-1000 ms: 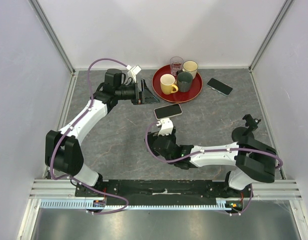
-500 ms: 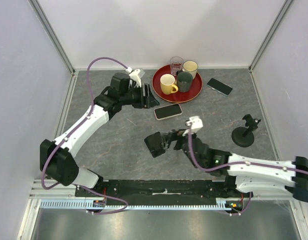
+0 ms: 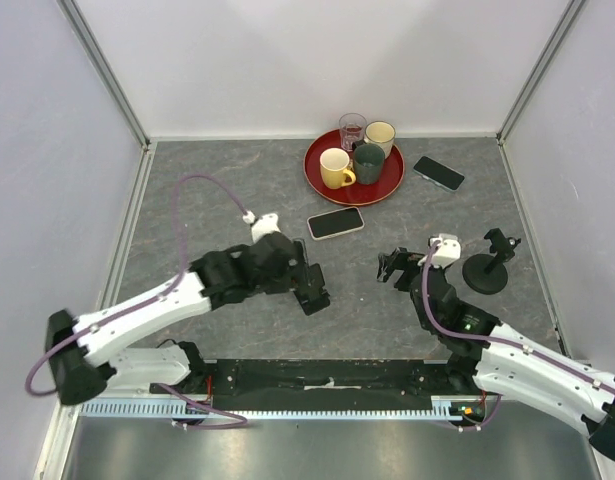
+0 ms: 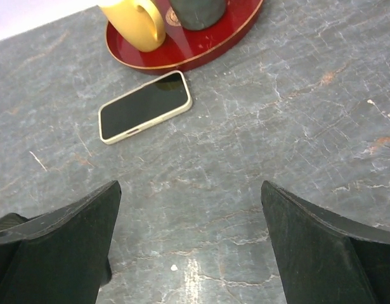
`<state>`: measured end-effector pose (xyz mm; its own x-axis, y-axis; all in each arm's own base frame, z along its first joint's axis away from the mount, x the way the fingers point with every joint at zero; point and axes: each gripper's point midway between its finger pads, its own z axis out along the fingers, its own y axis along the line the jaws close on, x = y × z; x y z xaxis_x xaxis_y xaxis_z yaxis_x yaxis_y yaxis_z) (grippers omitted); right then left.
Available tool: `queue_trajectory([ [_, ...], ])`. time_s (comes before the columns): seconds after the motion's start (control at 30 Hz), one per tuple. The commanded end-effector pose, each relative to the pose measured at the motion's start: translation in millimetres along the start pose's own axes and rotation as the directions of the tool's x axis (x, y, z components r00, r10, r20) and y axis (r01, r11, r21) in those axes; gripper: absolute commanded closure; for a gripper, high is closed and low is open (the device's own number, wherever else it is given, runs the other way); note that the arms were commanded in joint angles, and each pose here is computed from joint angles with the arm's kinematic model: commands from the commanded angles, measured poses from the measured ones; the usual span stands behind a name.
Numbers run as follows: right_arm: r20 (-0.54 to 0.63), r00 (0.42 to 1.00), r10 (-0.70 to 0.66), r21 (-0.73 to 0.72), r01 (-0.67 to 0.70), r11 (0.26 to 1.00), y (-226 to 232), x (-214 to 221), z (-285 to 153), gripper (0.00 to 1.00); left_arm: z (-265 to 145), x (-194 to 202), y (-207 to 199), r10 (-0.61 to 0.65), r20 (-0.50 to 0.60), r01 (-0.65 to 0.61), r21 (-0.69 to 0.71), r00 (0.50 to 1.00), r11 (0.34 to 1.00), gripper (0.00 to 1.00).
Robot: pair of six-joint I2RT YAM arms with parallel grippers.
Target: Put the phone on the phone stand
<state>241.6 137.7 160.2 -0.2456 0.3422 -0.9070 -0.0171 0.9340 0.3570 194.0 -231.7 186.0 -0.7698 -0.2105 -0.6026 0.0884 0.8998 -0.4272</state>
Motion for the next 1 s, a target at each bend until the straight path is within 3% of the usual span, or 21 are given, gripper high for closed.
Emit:
queue_trajectory([
  [0.0, -0.089, 0.994, -0.063, 0.001, 0.063, 0.998, -8, 23, 5, 0.02, 14, 22, 24, -0.194, 0.058, 0.202, -0.314, 0.979, 0.928, 0.03],
  [0.1, -0.126, 0.989, -0.076, 0.004, 0.077, 0.997, -13, 34, 8, 0.02, 20, 44, 32, -0.215, 0.011, 0.196, -0.46, 0.977, 0.866, 0.01],
  [0.43, -0.122, 0.992, -0.027, -0.048, 0.021, 0.999, -12, 44, 8, 0.02, 44, 41, 7, -0.224, 0.141, 0.264, -0.469, 0.964, 0.843, 0.0],
  [0.97, -0.088, 0.996, -0.017, -0.019, 0.016, 1.0, -19, 40, 8, 0.02, 69, 34, -9, -0.21, 0.196, 0.281, -0.485, 0.958, 0.828, 0.0],
])
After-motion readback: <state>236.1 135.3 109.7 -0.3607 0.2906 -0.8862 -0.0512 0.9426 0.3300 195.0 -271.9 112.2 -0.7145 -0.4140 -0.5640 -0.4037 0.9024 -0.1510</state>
